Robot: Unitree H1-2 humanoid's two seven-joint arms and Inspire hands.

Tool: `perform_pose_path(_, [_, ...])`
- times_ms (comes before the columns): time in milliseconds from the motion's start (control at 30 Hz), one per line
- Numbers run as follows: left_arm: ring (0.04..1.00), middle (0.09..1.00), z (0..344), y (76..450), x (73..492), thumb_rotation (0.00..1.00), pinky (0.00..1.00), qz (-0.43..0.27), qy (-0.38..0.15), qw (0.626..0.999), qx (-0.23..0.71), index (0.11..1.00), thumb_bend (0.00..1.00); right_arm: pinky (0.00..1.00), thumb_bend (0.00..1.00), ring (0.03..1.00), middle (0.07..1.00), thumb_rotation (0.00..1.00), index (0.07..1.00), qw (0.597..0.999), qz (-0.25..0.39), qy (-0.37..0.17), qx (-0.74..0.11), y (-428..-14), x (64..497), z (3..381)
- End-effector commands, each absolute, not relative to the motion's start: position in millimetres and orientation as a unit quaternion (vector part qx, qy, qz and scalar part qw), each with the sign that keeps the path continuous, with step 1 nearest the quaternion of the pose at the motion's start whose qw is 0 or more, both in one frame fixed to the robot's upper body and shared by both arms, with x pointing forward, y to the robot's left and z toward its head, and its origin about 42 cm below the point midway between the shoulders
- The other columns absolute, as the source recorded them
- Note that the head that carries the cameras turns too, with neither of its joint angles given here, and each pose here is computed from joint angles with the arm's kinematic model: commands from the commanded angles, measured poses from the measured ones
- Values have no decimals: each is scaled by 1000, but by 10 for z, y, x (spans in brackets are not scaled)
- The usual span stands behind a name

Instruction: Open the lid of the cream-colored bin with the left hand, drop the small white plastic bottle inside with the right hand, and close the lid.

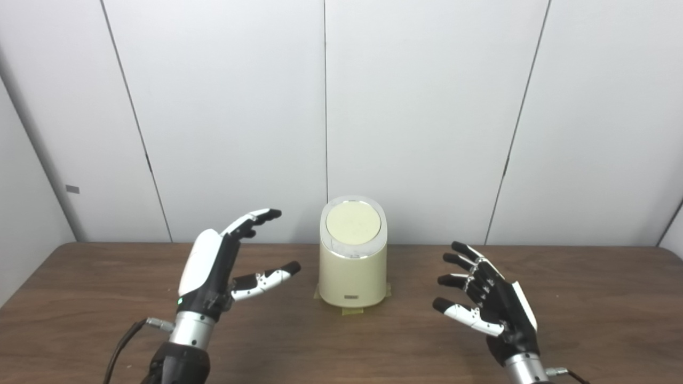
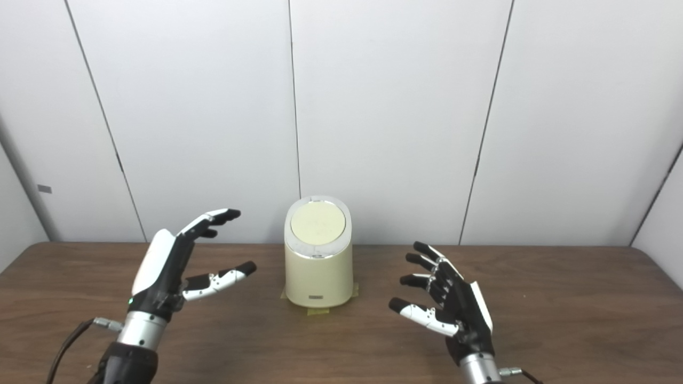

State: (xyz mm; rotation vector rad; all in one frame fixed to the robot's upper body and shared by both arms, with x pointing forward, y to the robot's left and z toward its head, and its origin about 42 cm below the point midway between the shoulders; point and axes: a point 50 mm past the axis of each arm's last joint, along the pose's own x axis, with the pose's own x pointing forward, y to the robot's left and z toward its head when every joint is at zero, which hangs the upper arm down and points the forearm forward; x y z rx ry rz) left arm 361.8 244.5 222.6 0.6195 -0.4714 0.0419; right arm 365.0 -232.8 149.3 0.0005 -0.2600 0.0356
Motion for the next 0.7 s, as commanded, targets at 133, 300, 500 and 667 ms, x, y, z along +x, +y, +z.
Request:
perform_pose_path(133, [763,796,2121,2595,3525,250,670,22,-203,967,152,826,733,668,857,622,779,207,804,984,19,-175,0,-2348,3729,1715])
perform_pose_path(300, [696,755,1895,2644,3433,284,566,16,-177,980,88,817,695,644,856,637,782,206,801,985,17,-174,1,-2357,3719,1710])
perform_pose_path(500, [678,738,1752,2650,3398,240,548,5,-157,987,38,800,689,619,853,644,778,228,799,985,9,-174,-11,-2373,3702,1699])
perform_pose_path(667, [665,720,1747,2662,3405,208,540,-1,-151,988,46,777,683,544,856,630,767,215,783,984,-2,-176,-8,-2372,3689,1694])
